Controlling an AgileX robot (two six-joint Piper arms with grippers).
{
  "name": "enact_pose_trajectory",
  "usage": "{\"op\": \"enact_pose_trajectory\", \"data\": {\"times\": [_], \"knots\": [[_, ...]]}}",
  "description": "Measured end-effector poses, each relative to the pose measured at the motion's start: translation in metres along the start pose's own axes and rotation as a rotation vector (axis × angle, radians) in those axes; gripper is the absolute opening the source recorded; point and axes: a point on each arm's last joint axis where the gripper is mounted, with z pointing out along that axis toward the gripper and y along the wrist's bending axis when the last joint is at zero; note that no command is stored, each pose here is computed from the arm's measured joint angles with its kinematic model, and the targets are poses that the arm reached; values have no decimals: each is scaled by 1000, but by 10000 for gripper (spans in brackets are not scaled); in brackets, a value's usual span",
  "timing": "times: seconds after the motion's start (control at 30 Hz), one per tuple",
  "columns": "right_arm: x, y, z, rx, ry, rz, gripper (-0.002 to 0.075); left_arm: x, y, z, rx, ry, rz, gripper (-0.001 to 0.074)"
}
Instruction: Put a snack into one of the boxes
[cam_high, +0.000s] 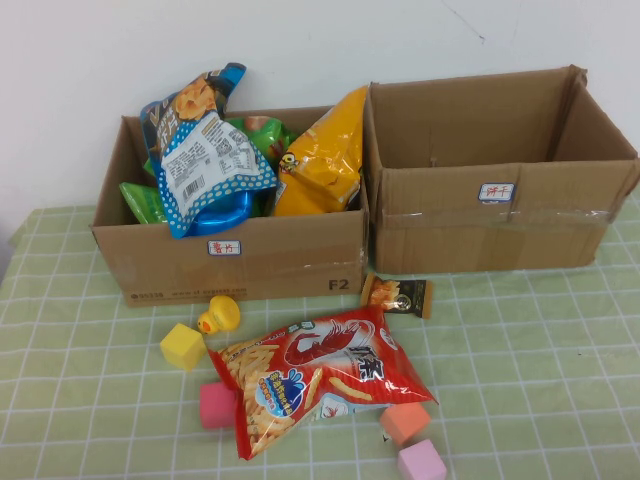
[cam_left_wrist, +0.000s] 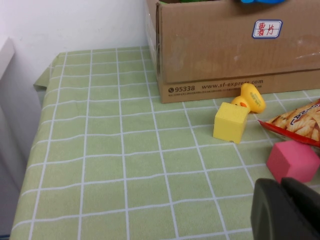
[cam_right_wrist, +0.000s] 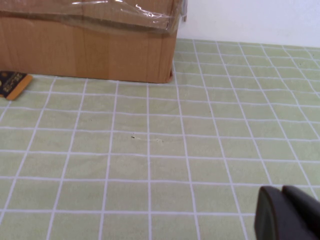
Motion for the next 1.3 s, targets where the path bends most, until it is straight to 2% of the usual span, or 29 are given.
{"op": "enact_pose_trajectory", "data": {"times": [0.97,1.3], "knots": [[0,0,0,0,0,0,-2,0,0,0,0,-4,13,-1],[0,-1,0,11,-5,-25,-2,-10,0,0,0,-117,23,-1]]}}
